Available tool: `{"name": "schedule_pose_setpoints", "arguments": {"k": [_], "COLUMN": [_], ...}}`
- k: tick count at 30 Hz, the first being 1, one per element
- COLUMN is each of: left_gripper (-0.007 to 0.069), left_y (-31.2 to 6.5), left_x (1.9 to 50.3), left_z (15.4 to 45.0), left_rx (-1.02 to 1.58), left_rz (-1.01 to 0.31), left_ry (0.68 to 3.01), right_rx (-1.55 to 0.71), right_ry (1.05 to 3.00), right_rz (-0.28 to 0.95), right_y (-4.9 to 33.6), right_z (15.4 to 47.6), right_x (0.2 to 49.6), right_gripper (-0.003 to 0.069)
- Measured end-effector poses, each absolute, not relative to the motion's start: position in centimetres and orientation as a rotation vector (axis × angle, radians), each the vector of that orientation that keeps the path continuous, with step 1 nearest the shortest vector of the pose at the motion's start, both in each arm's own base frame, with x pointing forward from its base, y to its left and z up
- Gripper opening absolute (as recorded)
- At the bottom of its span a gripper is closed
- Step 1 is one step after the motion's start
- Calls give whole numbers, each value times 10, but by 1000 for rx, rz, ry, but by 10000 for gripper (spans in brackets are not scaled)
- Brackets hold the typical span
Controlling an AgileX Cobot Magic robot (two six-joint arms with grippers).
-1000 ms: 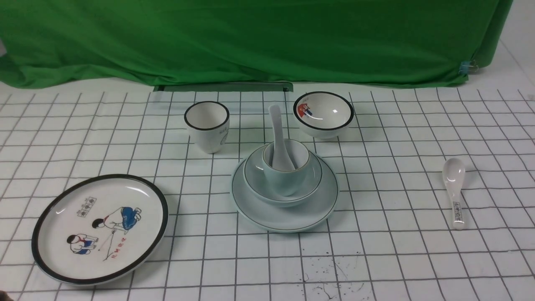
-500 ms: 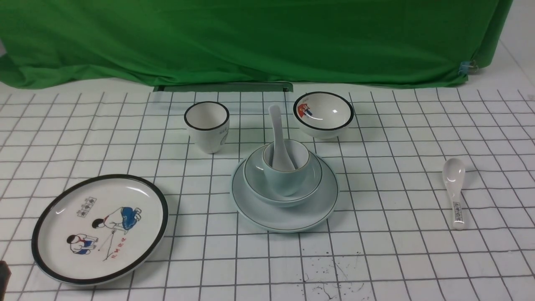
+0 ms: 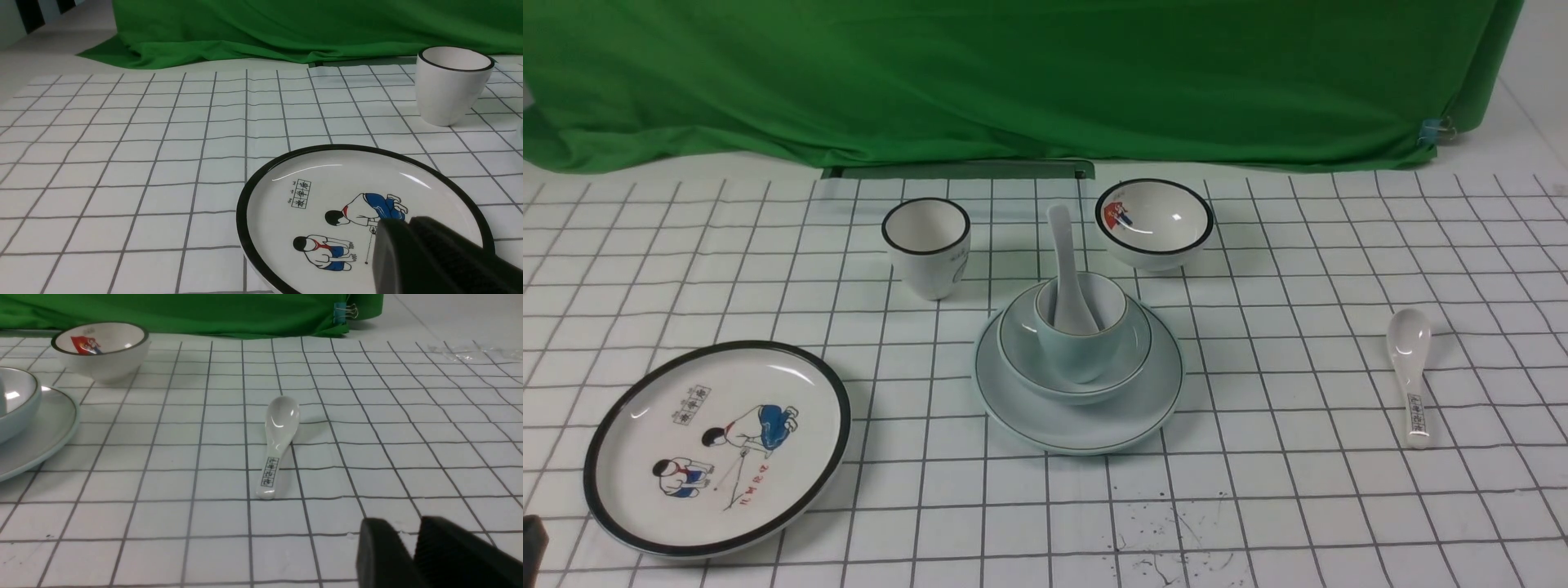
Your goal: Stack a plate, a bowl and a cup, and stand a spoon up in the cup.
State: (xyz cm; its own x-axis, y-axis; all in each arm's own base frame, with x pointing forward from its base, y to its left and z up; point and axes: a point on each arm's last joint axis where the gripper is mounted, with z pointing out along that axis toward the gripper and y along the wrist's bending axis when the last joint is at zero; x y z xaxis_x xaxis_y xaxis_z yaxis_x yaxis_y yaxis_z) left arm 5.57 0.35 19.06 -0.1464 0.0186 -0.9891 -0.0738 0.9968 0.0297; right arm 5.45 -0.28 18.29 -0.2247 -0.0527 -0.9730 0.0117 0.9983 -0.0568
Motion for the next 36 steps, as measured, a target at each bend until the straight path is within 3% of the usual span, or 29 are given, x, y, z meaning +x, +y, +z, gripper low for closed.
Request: {"name": "schedule_pose_setpoints", "arguments": {"k": [36], "left_gripper": [-29], "left_y": [4], "left_x": [56], "left_z": [191], "left_rx": [-31], "left_rz": [94], "left_ry": [1717], "right_rx": [-30], "right_ry": [1797], "right_rz": [-59], "right_y": [-3], "right_z": [183], "right_x": [54], "right_gripper": [240]}}
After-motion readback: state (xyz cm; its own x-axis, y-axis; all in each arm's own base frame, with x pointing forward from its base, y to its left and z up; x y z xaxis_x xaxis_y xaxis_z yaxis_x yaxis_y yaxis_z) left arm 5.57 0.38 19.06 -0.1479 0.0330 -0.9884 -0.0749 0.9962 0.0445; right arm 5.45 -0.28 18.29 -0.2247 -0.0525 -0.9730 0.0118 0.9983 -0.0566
